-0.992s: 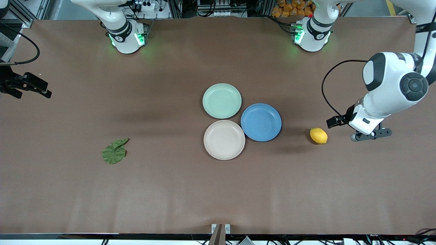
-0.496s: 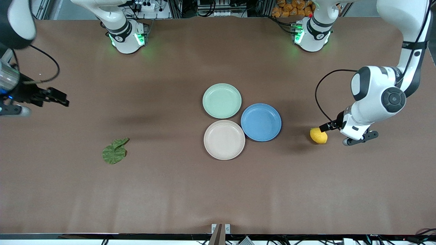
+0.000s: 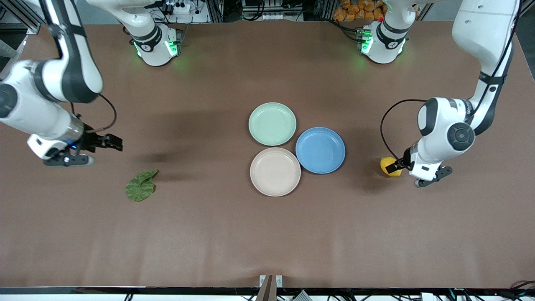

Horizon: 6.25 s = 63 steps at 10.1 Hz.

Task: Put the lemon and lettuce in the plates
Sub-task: 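Close the left gripper on the lemon while the right gripper grasps the lettuce, then carry the lettuce toward the green plate while the left gripper carries the lemon, then release the lettuce on the green plate while the left gripper lowers the lemon, then open the left gripper over the white plate, dropping the lemon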

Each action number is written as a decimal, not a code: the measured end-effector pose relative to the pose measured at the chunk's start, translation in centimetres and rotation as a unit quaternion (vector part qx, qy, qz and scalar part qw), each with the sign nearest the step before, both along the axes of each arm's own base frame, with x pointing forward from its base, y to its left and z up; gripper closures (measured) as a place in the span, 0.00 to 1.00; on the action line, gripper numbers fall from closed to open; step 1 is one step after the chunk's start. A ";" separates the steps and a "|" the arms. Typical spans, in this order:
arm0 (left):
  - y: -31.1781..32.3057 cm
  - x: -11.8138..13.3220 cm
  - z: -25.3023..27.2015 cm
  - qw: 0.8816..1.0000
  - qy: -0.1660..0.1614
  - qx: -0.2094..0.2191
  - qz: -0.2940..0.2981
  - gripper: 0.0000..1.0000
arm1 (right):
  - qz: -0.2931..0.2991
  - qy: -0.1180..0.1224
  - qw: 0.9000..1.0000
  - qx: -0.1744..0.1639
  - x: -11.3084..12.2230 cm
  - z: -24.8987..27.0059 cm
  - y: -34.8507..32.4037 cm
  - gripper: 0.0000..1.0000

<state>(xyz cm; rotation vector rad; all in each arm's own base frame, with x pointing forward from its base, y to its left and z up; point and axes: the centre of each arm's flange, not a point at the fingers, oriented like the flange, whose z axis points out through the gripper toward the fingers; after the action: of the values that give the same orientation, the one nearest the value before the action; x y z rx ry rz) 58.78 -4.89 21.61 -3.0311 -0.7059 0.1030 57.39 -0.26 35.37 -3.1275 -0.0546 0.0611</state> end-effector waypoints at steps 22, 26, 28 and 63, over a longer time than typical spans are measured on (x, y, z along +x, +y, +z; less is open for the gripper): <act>-2.0 2.1 -0.1 0.999 -0.030 -0.005 0.037 0.33 | -0.002 -0.061 0.998 -0.003 2.7 -17.2 1.6 0.97; -3.8 6.3 7.1 0.994 -0.094 -0.016 0.057 0.33 | -0.039 0.010 0.999 0.024 4.2 -5.8 8.3 0.97; -6.1 7.1 8.9 0.992 -0.105 -0.021 0.071 0.33 | -0.068 0.022 0.997 0.038 2.4 -0.5 13.7 0.97; -14.3 11.1 12.5 0.993 -0.084 0.006 0.081 0.00 | -0.040 -0.014 0.999 -0.020 1.9 20.8 8.1 0.00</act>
<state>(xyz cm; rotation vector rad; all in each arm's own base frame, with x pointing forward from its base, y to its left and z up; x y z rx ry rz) 69.90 -19.16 34.06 -2.9920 -0.9593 -0.1532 59.31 7.89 56.16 -3.1673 0.0737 0.0185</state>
